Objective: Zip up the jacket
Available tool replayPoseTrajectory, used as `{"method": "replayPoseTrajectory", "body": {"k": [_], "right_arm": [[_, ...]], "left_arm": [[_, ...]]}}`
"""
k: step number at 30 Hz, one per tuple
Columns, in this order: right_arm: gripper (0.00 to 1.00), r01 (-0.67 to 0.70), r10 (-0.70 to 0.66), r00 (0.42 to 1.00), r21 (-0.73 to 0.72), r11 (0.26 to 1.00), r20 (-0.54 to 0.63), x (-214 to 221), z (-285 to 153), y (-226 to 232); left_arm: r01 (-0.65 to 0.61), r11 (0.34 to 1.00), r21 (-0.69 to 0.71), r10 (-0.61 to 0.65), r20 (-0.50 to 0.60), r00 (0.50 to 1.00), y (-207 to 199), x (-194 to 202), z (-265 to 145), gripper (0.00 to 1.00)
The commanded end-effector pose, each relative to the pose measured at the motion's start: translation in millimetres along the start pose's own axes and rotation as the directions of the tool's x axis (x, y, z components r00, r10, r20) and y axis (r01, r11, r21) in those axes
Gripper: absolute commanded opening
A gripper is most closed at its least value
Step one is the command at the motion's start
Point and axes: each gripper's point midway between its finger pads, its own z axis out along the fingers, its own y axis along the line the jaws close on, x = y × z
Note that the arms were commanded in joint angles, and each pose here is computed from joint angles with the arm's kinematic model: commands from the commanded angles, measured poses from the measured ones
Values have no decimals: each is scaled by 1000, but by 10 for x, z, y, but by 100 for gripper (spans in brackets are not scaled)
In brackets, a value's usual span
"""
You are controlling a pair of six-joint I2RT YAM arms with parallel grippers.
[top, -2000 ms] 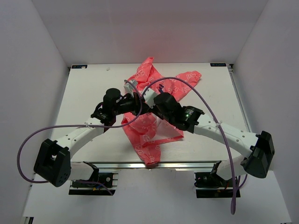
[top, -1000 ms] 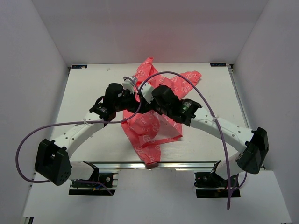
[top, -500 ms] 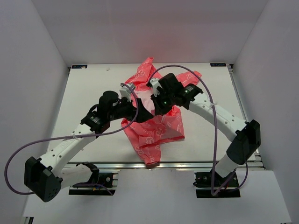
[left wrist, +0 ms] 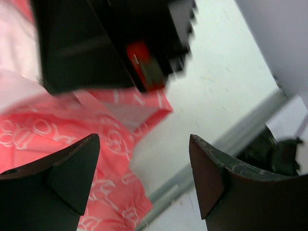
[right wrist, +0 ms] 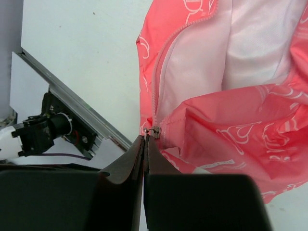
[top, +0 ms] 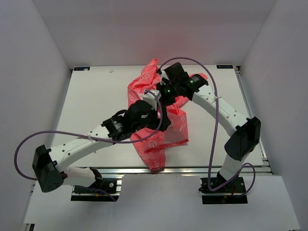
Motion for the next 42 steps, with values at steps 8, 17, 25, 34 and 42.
{"method": "replayPoseTrajectory", "body": {"k": [8,17,25,34,42], "right_arm": [[0,-74,75,997,-46,996,32,-66,-243,216],[0,-81,82,996,-48,996,30,-101,-214,214],[0,-83,85,996,-53,995,35,-88,-260,225],[0,-85,87,996,-55,995,32,-43,-261,213],[0,-72,73,997,-44,996,21,-29,-236,177]], "left_arm": [[-28,927,-374,94,161,983,405,-507,122,72],[-153,919,-363,194,79,978,295,-387,233,59],[-188,823,-536,248,42,968,460,-355,210,52],[-189,813,-551,273,73,959,452,-439,215,48],[-220,793,-568,297,45,954,471,-404,266,3]]}}
